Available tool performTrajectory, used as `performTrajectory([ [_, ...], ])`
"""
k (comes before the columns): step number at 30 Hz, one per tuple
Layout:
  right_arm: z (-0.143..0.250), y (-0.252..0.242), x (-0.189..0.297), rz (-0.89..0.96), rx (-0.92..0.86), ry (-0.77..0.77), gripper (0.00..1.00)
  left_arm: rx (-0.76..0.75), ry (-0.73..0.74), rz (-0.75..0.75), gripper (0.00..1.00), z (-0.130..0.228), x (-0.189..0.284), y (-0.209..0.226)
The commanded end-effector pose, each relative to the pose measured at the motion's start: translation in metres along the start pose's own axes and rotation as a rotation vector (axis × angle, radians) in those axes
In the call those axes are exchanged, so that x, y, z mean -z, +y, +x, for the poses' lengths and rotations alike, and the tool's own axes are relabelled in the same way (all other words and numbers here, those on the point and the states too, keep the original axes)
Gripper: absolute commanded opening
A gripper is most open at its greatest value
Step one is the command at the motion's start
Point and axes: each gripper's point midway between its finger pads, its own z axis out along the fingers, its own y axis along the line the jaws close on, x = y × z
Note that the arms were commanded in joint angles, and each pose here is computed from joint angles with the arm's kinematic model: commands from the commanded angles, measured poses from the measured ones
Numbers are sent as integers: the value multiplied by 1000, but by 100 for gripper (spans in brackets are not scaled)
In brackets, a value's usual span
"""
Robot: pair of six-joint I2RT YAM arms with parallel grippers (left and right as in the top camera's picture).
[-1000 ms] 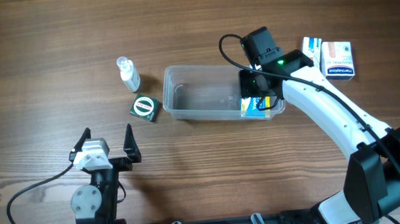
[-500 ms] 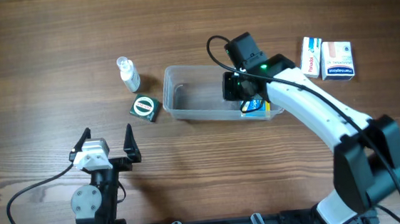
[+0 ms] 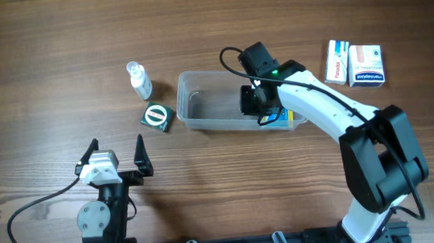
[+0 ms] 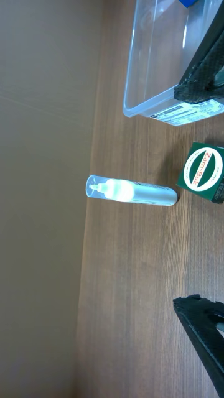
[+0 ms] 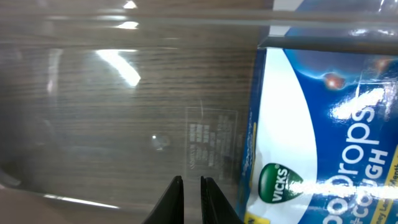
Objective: Pack container
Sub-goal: 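Open the right gripper and lift away from the container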
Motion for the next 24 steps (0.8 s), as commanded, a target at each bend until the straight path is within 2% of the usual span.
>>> performTrajectory([
  [1, 0, -9, -7, 61, -2, -4, 11, -16, -1, -5, 100, 1, 0, 1],
  [19, 0, -27, -5, 156, 23, -20, 12, -16, -1, -4, 100, 1, 0, 0],
  [24, -5, -8, -2, 64, 94, -14, 23, -16, -1, -5, 100, 1, 0, 1],
])
